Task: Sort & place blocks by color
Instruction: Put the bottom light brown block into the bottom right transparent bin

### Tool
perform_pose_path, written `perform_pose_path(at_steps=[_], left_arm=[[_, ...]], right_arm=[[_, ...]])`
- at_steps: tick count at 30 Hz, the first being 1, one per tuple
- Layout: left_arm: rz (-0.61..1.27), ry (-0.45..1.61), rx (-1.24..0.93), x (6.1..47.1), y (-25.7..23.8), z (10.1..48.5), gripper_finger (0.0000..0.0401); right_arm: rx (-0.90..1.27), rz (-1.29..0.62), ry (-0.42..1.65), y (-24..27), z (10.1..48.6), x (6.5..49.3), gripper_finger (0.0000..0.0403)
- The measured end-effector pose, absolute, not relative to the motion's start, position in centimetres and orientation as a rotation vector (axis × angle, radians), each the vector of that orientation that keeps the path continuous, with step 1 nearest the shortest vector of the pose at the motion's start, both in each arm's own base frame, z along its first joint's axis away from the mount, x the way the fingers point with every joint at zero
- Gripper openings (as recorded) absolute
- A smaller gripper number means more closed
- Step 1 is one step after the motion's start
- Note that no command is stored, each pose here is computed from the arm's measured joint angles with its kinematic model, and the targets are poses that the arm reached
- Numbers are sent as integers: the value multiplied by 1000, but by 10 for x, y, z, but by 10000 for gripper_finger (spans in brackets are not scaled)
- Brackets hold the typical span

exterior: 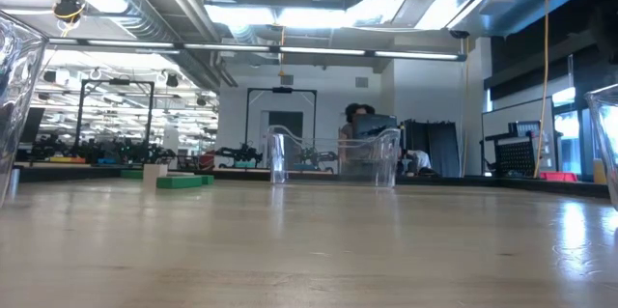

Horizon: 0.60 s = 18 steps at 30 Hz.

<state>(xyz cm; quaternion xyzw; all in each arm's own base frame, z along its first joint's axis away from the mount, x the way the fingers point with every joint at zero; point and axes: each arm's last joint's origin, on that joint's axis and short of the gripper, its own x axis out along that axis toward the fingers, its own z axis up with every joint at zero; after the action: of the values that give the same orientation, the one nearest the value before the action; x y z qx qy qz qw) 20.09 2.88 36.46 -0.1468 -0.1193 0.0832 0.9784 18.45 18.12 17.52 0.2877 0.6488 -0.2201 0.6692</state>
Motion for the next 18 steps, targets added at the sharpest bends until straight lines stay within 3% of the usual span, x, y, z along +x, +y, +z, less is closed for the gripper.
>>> perform_pose_path(at_steps=[9,14,18], left_arm=[[168,-243,-295,201,29,365,204],[167,-243,-295,201,29,365,204],[167,-242,-296,201,29,365,204]], right_arm=[[628,-256,1506,169,232,168,174],[676,-28,1239,154,267,175,174],[604,-58,978,130,279,197,174]])
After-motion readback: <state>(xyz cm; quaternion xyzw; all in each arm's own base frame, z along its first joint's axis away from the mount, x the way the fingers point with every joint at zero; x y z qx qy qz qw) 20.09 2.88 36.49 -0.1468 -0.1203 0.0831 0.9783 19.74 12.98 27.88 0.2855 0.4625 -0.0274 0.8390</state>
